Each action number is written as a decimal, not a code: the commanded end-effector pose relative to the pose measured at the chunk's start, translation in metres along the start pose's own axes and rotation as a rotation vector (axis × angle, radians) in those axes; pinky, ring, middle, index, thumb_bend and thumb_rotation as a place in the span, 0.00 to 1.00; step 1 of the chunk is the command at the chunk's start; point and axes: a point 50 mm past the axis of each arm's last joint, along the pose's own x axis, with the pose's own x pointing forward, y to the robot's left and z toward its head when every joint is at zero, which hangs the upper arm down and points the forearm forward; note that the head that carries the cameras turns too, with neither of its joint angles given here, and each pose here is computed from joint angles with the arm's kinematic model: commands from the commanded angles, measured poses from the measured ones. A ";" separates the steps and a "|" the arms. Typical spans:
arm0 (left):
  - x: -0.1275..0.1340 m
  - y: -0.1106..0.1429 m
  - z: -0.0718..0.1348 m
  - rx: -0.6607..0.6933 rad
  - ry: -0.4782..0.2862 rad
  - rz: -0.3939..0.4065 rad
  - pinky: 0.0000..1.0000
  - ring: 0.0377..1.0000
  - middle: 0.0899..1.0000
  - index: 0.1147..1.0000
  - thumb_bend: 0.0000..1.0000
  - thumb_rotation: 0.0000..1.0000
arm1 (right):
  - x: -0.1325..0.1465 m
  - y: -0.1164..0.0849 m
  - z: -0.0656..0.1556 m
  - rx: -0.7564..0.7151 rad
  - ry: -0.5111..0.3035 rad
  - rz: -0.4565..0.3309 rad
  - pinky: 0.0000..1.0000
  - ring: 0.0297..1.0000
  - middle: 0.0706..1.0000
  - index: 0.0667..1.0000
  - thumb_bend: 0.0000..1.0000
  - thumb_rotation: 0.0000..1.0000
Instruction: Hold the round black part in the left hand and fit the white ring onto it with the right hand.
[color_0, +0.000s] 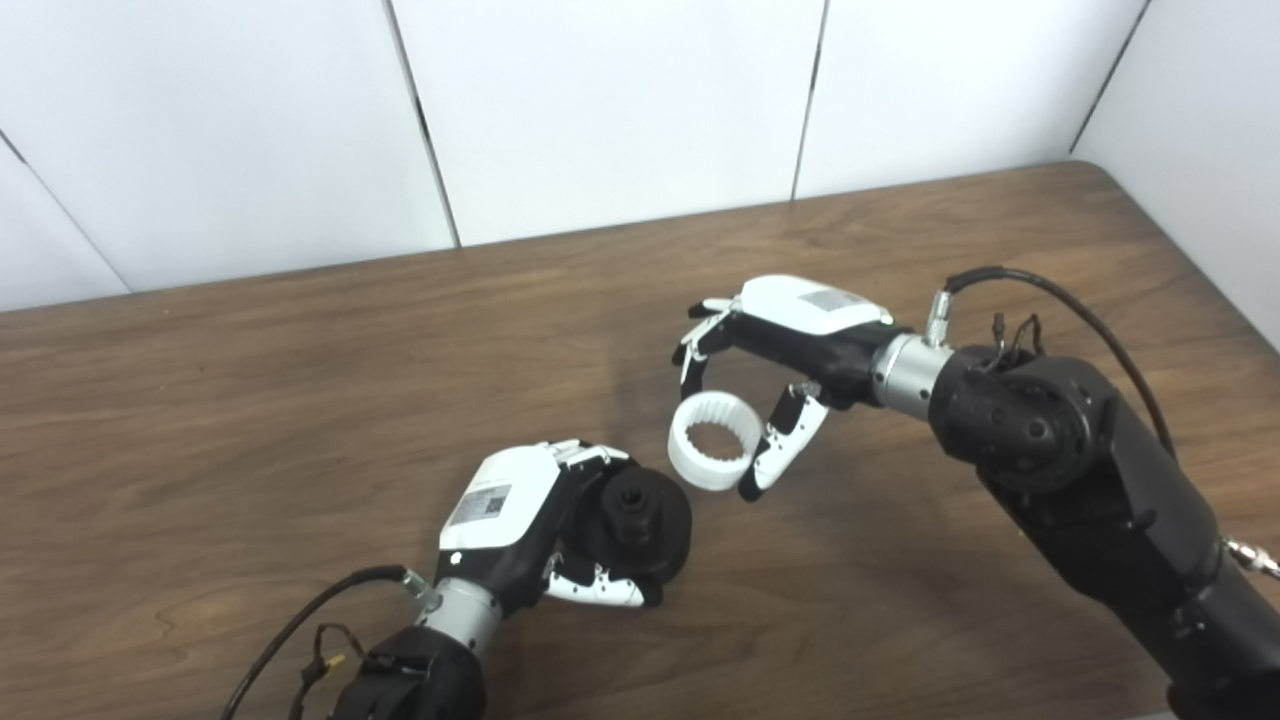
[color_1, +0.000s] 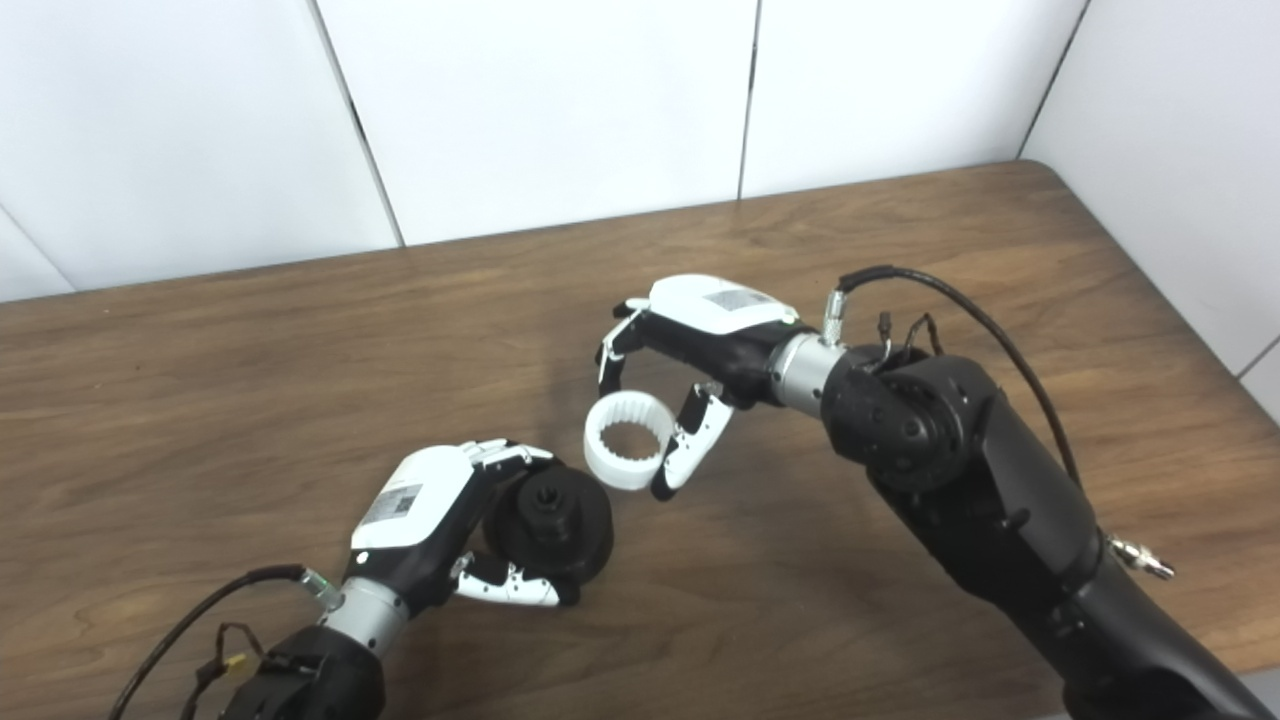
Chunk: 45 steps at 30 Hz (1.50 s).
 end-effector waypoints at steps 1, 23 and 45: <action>-0.001 -0.012 -0.009 0.028 0.055 -0.077 0.92 0.88 0.76 0.41 0.52 0.05 | 0.000 -0.008 0.007 -0.043 -0.037 -0.054 0.95 0.95 0.79 0.45 0.52 0.13; 0.004 -0.011 -0.005 0.045 0.069 -0.086 0.93 0.89 0.78 0.41 0.52 0.06 | 0.019 0.013 0.026 -0.037 -0.103 -0.022 0.94 0.95 0.79 0.45 0.52 0.13; 0.007 -0.014 -0.005 0.055 0.068 -0.087 0.93 0.89 0.78 0.41 0.52 0.06 | 0.021 -0.003 0.039 -0.064 -0.142 -0.057 0.94 0.96 0.79 0.45 0.52 0.14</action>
